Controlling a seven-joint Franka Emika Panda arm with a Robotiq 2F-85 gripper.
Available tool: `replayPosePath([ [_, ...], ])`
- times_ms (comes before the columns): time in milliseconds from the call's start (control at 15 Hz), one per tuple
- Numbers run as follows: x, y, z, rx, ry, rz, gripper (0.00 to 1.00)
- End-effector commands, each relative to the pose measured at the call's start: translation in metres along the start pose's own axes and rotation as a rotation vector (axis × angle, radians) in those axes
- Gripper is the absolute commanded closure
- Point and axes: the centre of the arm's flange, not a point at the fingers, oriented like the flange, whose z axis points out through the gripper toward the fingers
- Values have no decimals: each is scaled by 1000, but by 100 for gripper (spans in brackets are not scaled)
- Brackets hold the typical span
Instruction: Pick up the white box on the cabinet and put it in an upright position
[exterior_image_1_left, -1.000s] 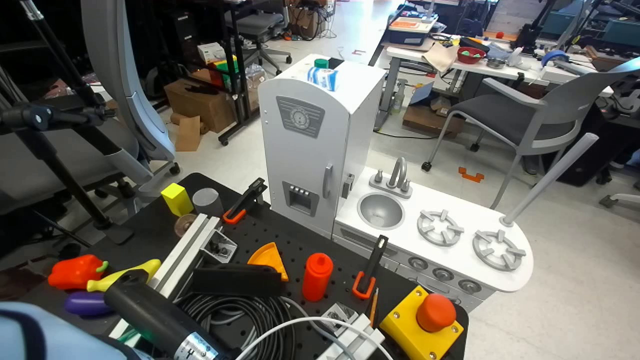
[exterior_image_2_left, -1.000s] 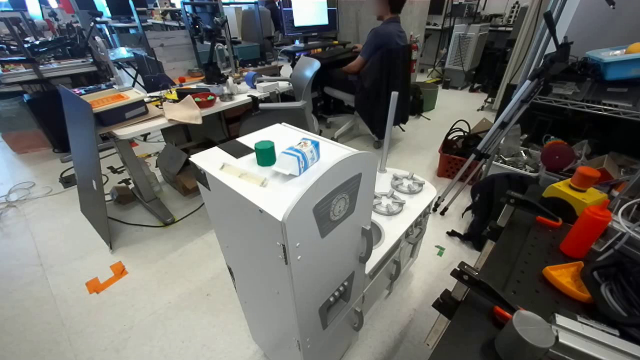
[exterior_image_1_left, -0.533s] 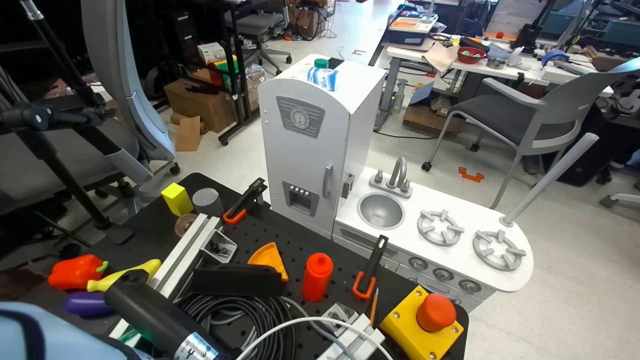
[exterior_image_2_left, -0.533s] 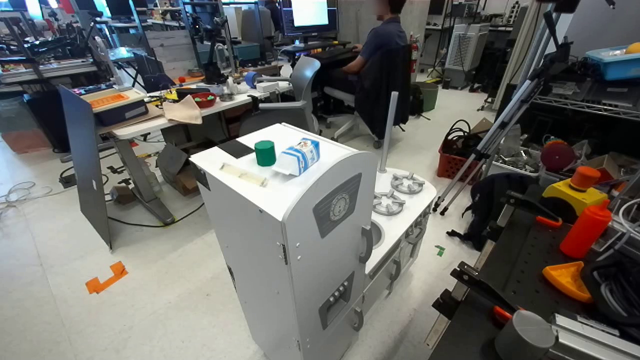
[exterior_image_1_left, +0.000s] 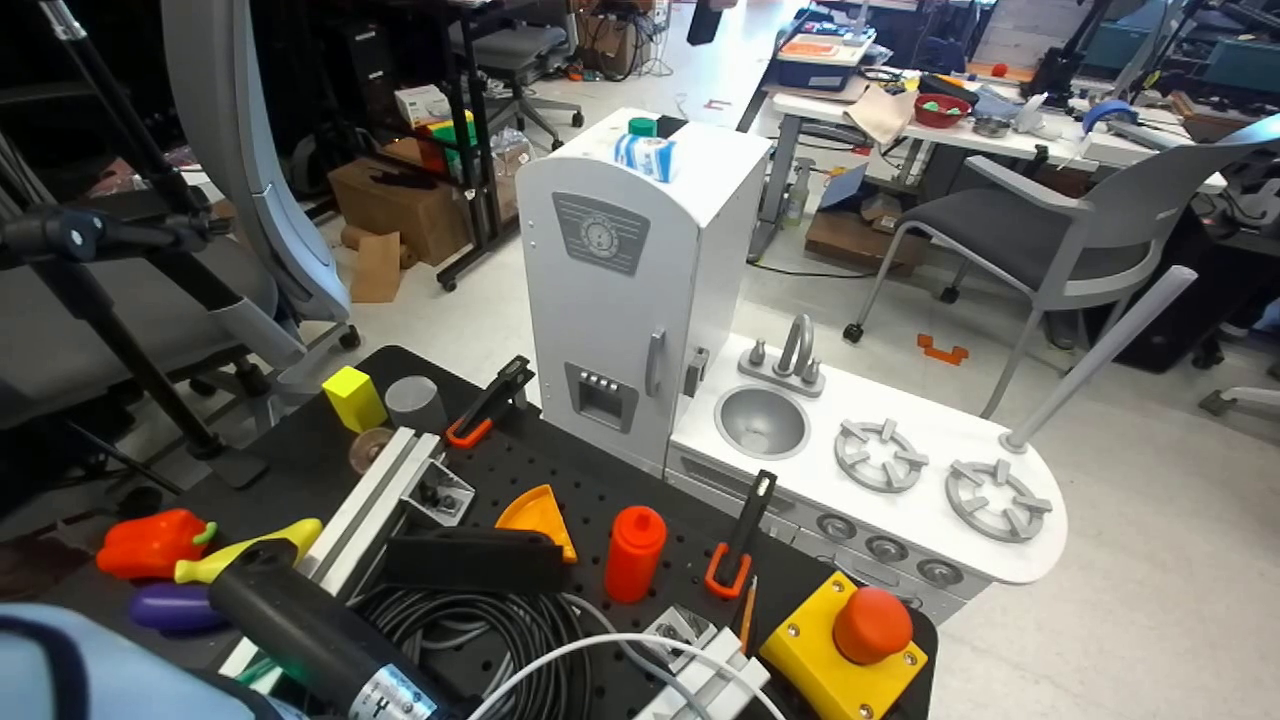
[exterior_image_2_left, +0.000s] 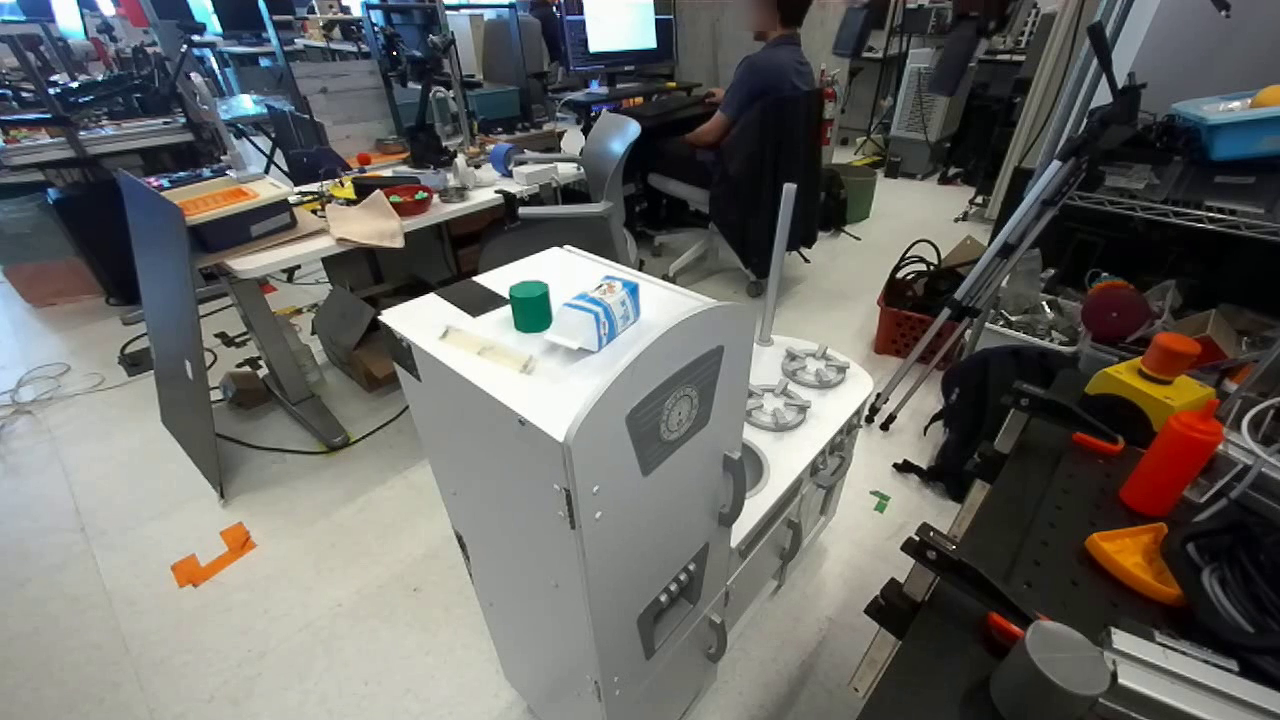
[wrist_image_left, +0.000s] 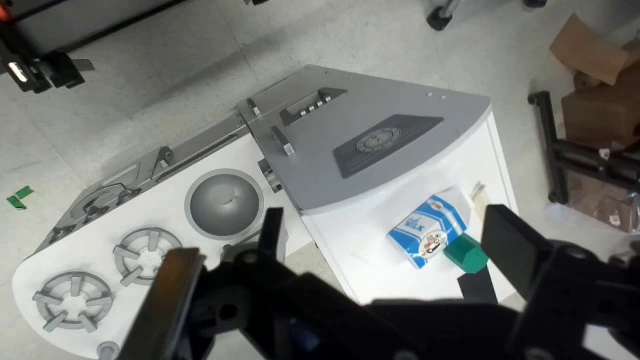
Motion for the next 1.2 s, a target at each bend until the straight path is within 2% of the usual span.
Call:
replayPosePath([
  [0,49,-35,24,19,43,112,0],
  [600,125,-85,95,31,42,353,0],
  [1133,150,-114,160,-1,-27,485,0],
])
